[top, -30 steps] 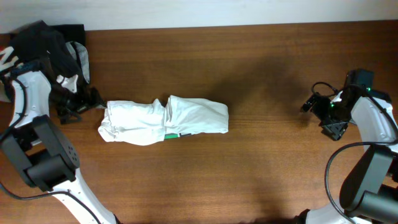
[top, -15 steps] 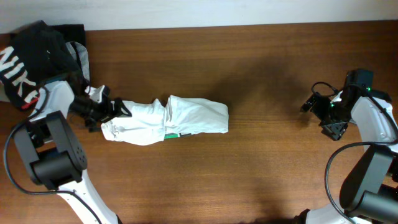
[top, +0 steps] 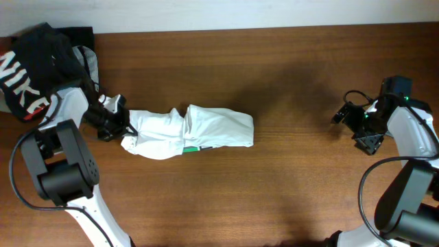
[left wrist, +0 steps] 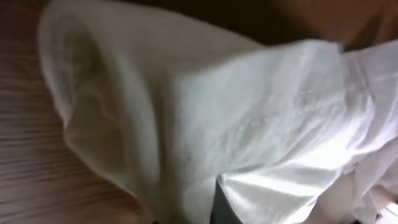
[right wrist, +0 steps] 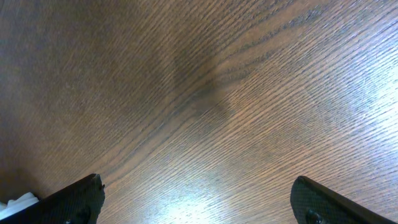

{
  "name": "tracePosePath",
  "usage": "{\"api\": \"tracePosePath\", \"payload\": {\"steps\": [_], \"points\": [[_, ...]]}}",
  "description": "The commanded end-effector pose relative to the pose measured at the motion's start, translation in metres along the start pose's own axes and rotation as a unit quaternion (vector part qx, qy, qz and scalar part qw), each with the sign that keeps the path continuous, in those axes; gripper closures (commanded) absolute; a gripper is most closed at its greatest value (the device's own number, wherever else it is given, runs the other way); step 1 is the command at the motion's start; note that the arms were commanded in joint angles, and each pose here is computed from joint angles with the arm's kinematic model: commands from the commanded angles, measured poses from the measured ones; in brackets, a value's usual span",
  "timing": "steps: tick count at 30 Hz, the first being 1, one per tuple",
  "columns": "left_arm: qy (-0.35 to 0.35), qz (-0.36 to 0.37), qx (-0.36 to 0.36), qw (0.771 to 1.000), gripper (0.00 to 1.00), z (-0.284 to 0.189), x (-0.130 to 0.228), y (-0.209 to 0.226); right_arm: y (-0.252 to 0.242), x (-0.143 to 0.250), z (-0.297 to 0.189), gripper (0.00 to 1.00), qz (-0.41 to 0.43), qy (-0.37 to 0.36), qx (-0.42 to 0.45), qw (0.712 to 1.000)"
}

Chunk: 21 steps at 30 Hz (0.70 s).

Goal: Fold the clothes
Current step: 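Grasp the left end of the folded bundle with the left gripper, then fold the left end rightward over the bundle with the left gripper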

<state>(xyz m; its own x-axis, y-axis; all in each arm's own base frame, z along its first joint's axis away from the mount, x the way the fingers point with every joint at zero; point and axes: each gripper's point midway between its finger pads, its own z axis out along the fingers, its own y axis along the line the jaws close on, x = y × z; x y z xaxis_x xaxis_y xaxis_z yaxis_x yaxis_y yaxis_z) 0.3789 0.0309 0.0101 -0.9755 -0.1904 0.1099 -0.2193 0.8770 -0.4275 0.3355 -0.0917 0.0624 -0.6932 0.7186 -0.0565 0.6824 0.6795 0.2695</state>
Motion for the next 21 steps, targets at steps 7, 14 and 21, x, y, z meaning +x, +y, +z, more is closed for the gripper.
{"api": "tracePosePath", "payload": {"steps": [7,14,21], "points": [[-0.038,-0.06,-0.142,0.987,0.99,-0.077,-0.027,0.018,-0.001,-0.003,-0.006,0.01,-0.004,-0.012,0.002,1.0],[-0.061,-0.045,-0.157,0.985,0.99,-0.126,-0.03,-0.018,-0.001,-0.003,-0.006,0.01,-0.004,-0.012,0.002,1.0],[-0.049,0.015,-0.212,0.976,0.99,-0.114,-0.022,-0.069,-0.001,-0.003,-0.006,0.01,-0.004,-0.012,0.002,1.0]]}}
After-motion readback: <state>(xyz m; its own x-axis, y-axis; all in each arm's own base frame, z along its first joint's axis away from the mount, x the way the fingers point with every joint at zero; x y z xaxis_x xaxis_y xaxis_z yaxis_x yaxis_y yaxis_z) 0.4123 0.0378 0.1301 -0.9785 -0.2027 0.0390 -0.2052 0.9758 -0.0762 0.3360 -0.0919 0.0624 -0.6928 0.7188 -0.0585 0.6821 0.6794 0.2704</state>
